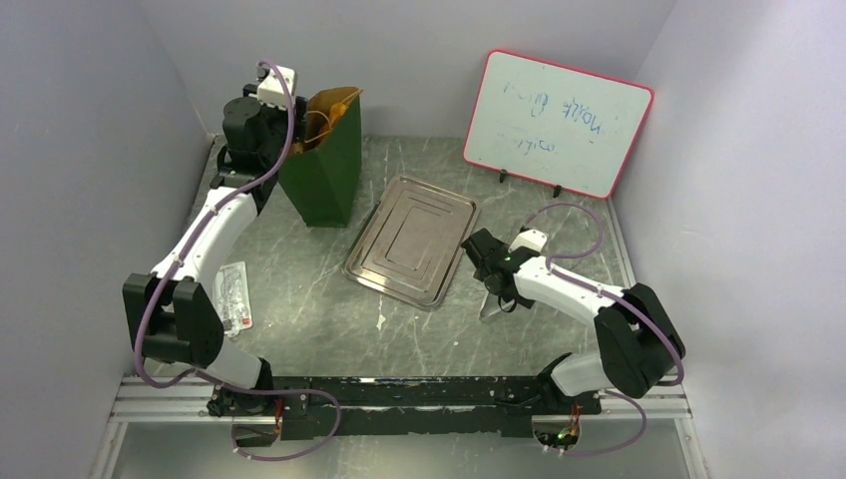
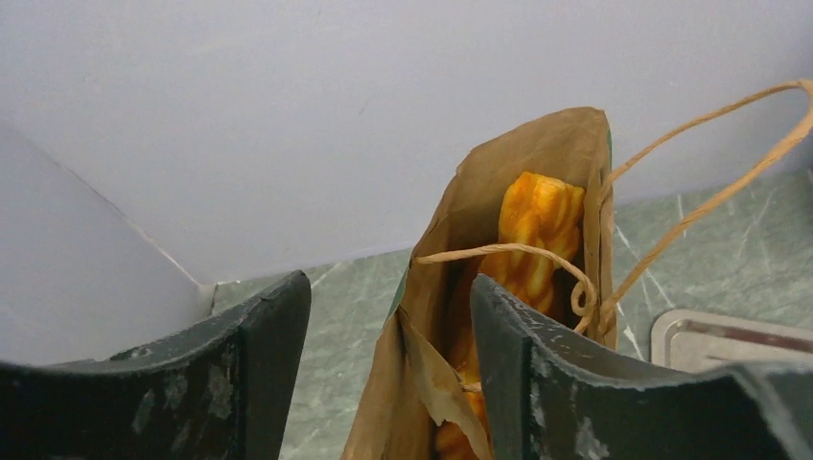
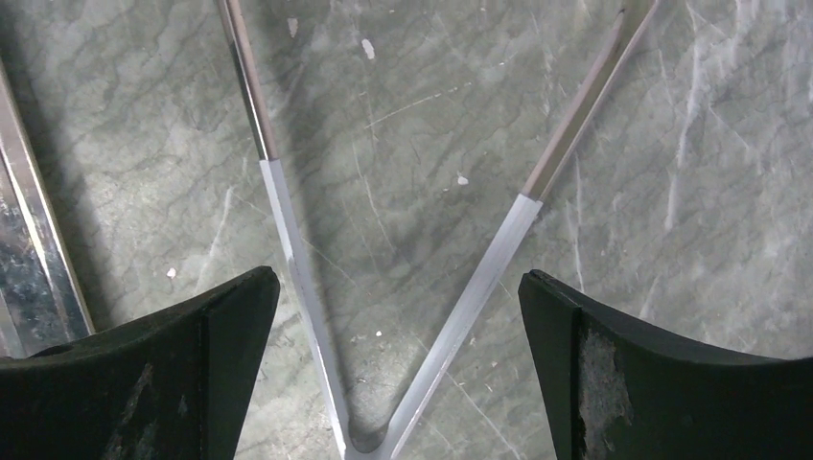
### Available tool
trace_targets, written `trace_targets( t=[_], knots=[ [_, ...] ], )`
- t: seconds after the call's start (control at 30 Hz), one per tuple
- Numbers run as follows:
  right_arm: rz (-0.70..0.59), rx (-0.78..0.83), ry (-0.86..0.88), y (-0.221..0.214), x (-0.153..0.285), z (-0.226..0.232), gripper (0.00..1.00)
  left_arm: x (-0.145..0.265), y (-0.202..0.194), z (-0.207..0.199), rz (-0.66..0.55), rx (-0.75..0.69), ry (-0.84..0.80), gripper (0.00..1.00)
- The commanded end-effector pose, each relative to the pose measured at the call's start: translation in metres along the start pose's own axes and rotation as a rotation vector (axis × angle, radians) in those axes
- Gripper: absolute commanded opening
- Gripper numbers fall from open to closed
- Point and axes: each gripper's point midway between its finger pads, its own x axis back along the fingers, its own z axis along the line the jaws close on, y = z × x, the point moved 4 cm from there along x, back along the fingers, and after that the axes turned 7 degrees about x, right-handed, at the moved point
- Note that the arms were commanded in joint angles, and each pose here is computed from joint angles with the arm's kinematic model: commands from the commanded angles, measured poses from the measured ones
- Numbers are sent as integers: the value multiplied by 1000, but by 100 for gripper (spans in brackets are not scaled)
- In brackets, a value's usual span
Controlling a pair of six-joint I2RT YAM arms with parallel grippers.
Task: Take the fake bread out of the paper bag
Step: Adjust the paper bag at the center of the board.
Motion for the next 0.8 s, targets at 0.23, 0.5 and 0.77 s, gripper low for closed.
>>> trace_targets(
  t=[0.23, 0.5, 0.77],
  knots=[
    [-26, 18, 25, 3, -3, 8, 100, -36, 0, 17, 61, 102, 38, 77],
    [-17, 37, 50, 3, -3, 14, 100, -57, -18, 22, 199, 140, -20, 78],
    [-7, 49, 77, 2, -5, 20, 100, -47, -34, 26, 270, 163, -52, 87]
  ],
)
